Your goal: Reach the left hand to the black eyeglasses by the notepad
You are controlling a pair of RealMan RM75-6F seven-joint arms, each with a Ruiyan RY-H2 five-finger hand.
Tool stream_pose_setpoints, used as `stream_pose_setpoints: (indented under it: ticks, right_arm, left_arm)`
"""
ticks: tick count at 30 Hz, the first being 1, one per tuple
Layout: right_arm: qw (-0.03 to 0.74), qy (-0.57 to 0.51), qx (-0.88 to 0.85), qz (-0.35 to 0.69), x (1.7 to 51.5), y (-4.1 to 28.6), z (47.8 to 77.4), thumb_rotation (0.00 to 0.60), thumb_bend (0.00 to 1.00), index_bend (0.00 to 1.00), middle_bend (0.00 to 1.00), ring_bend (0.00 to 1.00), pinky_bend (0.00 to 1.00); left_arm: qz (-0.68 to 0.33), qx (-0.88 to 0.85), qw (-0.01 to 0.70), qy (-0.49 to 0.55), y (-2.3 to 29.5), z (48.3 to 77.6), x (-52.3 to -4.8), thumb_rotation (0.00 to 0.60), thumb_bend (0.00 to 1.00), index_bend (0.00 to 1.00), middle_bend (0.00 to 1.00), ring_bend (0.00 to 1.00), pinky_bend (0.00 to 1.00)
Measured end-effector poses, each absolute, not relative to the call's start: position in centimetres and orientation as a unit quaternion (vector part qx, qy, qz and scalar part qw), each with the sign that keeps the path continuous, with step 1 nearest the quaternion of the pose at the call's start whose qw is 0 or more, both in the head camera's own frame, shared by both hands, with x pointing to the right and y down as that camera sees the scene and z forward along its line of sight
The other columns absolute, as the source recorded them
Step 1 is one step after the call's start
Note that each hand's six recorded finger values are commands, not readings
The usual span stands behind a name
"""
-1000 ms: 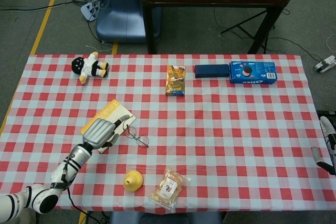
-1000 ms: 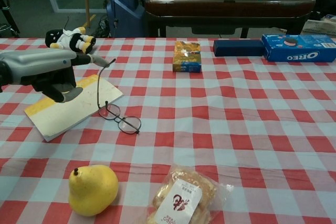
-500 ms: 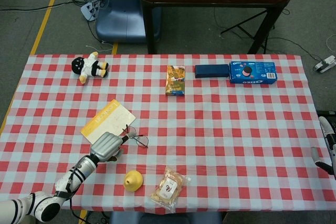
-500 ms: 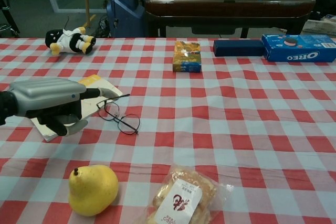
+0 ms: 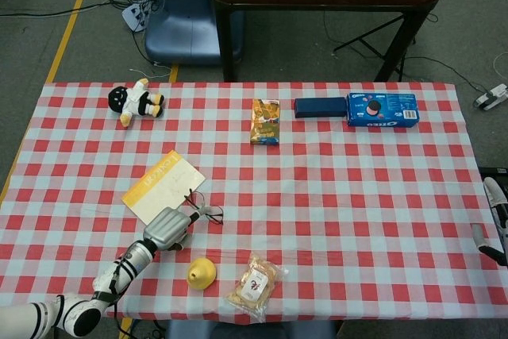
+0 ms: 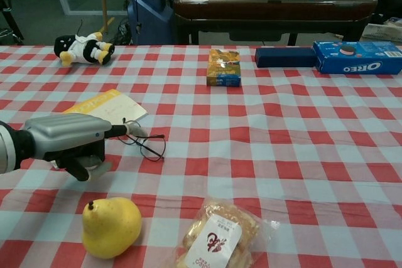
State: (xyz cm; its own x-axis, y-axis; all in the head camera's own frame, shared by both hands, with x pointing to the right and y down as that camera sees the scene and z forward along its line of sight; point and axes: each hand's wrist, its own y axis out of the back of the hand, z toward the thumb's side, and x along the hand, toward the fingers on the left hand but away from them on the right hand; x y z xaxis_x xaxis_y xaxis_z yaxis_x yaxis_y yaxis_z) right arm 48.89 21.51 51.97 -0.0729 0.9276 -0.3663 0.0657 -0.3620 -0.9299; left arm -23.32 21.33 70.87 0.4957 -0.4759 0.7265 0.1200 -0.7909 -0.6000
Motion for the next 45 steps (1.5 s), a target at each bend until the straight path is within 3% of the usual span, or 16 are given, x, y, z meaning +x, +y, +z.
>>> stream_pose_setpoints:
  ticks: [9, 21, 45]
  right_arm:
    - [0.363, -0.433, -0.573, 0.593, 49.1, 21.7, 51.9, 0.6, 0.4, 0.0, 0.11, 0.16, 0.2]
    - [0.361, -0.433, -0.575, 0.593, 49.2, 21.6, 52.1, 0.6, 0.4, 0.0, 0.11, 0.16, 0.2]
    - [0.362, -0.433, -0.574, 0.593, 49.2, 21.6, 52.0, 0.6, 0.4, 0.0, 0.11, 0.16, 0.2]
  left_arm:
    - [-0.486, -0.813, 0.299, 0.114, 21.7, 71.4, -22.1, 0.6, 0.57, 0.07, 0.92, 0.88, 0.94]
    - [-0.485, -0.8, 0.326, 0.138, 20.0, 69.8, -22.7, 0.6, 0.57, 0.07, 0.92, 0.88, 0.94]
    - [-0.505, -0.795, 0.321, 0.103, 21.9, 71.5, -23.4, 0.6, 0.57, 0.07, 0.92, 0.88, 0.94]
